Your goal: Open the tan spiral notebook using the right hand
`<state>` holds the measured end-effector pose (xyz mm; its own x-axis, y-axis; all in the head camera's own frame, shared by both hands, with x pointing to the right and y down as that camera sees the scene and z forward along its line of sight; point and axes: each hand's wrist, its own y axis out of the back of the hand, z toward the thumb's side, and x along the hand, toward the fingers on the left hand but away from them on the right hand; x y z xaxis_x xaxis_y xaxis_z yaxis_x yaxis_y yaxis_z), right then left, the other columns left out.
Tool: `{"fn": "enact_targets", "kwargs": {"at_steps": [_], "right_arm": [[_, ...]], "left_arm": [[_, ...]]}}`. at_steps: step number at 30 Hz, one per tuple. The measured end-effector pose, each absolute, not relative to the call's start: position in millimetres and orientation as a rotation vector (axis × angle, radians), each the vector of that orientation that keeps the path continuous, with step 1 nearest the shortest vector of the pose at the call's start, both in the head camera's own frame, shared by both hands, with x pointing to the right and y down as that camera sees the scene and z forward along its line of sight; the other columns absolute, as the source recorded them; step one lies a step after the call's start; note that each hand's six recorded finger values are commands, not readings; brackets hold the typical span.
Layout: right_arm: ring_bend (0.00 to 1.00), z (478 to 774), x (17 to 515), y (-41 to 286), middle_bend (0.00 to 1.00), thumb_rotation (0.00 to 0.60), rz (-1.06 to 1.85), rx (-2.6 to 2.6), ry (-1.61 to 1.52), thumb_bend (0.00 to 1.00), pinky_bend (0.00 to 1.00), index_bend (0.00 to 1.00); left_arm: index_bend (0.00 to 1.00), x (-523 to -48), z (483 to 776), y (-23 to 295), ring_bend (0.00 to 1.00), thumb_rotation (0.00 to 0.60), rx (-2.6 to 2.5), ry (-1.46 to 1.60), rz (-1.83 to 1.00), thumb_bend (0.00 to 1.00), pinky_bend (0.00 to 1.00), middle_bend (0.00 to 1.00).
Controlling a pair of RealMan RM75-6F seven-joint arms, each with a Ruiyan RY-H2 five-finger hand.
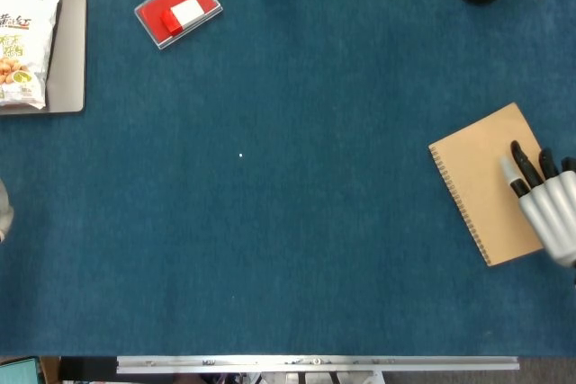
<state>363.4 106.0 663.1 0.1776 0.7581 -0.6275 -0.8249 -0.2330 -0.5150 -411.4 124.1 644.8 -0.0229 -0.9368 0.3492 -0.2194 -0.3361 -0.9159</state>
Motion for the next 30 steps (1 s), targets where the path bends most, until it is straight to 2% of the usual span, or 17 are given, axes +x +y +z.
{"fn": "enact_targets", "kwargs": {"at_steps": [8, 30], "right_arm": [[0.18, 648.1, 356.1, 106.5, 0.11, 0.6, 1.454, -1.039, 0.061, 0.0, 0.4, 0.0], [0.18, 621.7, 335.3, 109.6, 0.14, 0.6, 1.303, -1.078, -0.081, 0.0, 0.4, 0.01]], "left_arm": [[0.66, -412.0, 645.8, 124.0, 0.57, 0.6, -1.604, 1.226, -1.413, 0.3, 0.72, 0.61], [0.66, -413.1, 647.8, 123.8, 0.57, 0.6, -1.604, 1.224, -1.421, 0.3, 0.72, 0.61]]}}
